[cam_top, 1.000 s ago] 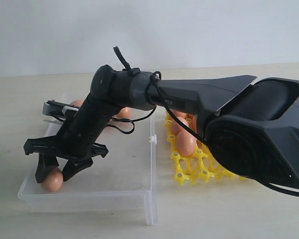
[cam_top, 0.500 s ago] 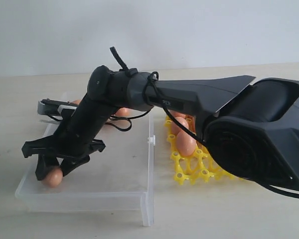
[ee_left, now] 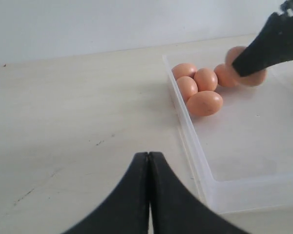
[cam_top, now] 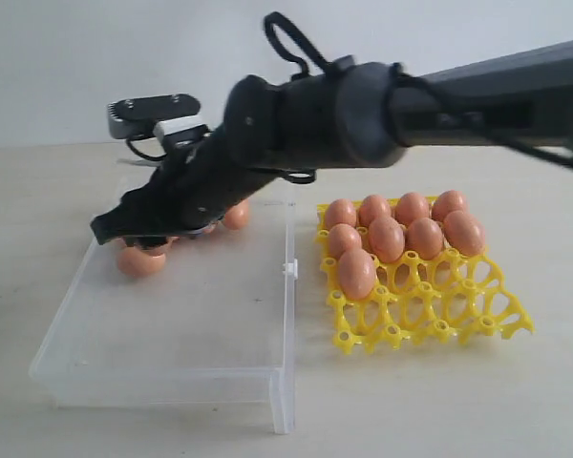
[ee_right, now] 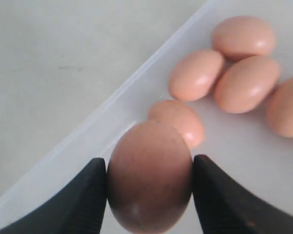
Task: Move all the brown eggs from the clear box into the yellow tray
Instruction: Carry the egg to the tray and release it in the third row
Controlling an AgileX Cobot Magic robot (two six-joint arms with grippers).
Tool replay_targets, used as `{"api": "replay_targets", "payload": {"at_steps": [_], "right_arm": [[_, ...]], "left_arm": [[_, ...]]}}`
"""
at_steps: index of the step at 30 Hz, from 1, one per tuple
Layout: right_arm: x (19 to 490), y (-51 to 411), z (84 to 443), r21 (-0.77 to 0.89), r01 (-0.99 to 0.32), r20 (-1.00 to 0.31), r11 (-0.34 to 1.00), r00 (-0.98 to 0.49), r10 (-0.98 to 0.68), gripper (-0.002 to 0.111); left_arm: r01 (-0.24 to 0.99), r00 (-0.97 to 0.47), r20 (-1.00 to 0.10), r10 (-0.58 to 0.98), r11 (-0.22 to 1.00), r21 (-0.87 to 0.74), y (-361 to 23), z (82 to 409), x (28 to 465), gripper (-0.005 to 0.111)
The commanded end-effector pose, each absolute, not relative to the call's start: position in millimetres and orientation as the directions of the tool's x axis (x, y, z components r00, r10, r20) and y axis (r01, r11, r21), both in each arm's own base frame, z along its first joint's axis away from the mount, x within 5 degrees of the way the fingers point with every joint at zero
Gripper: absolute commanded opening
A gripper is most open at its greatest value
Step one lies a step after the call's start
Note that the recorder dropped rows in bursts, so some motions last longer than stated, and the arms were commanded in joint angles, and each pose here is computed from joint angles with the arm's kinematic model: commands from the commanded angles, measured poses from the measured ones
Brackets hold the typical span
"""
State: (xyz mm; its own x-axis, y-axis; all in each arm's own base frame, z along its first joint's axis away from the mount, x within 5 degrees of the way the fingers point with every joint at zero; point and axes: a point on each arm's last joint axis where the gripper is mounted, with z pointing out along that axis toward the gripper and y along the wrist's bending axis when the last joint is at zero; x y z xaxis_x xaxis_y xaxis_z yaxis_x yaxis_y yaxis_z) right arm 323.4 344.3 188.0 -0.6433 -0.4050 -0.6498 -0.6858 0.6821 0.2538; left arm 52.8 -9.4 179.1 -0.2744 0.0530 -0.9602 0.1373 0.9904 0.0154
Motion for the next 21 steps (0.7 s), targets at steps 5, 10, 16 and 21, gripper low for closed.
{"api": "replay_targets", "payload": {"at_steps": [5, 10, 16, 21], "right_arm": [[285.6, 212.2, 218.1, 0.087, -0.530, -0.820, 0.843, -0.519, -0.241, 0.000], [281.8, 144.8, 203.9, 0.082, -0.381, -0.780, 0.921, -0.600, -0.179, 0.000], [287.5, 121.7, 183.7, 0.094, -0.308, -0.712, 0.947, -0.685, -0.152, 0.000], [291.4, 121.8, 166.7, 0.112, -0.270, -0.676, 0.956, -0.726, -0.125, 0.000]], "left_arm": [[0.140, -0.256, -0.965, 0.050, 0.990, 0.014, -9.6, 181.6, 52.6, 0.000], [0.140, -0.256, -0.965, 0.050, 0.990, 0.014, -9.6, 181.6, 52.6, 0.000], [0.140, -0.256, -0.965, 0.050, 0.990, 0.014, -9.6, 181.6, 52.6, 0.000], [0.140, -0.256, -0.965, 0.050, 0.990, 0.014, -9.6, 181.6, 52.6, 0.000]]}}
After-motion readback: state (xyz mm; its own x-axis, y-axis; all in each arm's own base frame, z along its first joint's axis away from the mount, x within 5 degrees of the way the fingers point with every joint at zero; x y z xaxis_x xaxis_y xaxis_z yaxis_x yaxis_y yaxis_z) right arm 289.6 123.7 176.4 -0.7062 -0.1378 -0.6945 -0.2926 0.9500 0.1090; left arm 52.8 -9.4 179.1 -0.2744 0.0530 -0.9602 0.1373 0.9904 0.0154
